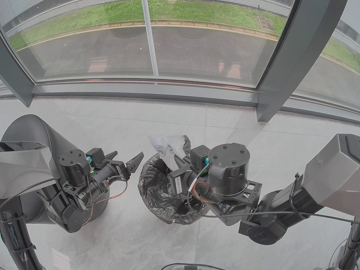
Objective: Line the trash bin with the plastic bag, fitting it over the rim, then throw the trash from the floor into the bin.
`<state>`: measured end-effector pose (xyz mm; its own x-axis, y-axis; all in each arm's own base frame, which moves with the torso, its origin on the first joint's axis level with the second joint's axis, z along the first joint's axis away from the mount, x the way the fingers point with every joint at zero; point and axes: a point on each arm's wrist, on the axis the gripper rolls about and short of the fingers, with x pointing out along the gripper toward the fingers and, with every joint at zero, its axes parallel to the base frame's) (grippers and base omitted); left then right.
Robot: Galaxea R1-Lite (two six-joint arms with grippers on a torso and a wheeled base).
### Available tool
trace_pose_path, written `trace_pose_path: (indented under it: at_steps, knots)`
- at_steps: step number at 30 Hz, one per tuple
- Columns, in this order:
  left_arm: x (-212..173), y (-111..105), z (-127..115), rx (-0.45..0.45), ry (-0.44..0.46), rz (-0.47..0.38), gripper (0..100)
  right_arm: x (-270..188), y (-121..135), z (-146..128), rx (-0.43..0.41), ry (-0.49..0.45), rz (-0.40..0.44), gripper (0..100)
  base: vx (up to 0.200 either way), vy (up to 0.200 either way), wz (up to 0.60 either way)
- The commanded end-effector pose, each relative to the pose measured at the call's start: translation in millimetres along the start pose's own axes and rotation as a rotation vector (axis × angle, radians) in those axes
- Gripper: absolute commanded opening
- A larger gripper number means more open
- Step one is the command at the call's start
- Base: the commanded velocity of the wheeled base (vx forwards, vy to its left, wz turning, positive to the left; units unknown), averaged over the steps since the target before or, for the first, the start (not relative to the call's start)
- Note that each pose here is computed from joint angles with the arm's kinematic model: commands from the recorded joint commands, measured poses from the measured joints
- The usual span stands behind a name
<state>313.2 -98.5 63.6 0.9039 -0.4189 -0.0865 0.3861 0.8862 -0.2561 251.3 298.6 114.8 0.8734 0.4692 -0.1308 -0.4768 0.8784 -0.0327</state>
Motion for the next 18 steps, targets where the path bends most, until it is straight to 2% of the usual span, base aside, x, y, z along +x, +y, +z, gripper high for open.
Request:
trace_pose_path:
  at_steps: [1,4,9,18]
  knots:
    - [-0.1,-0.2,-0.1,-0.001,0.000,-0.001,100,4.3,11.5,-23.1,-0.024,0.053,0.019,0,0.000,0.000,0.00]
    - [0.1,-0.1,-0.5,-0.001,0.002,0.000,100,10.0,14.4,-39.3,-0.043,0.077,0.000,0,0.000,0.000,0.00]
    - [0.1,-0.1,-0.5,-0.001,0.002,0.000,100,19.9,17.2,-61.5,-0.080,0.066,-0.018,0,0.000,0.000,0.00]
    - [0.2,0.0,-0.8,-0.001,0.002,0.000,100,30.2,15.7,-73.0,-0.107,0.041,-0.042,0,0.000,0.000,0.00]
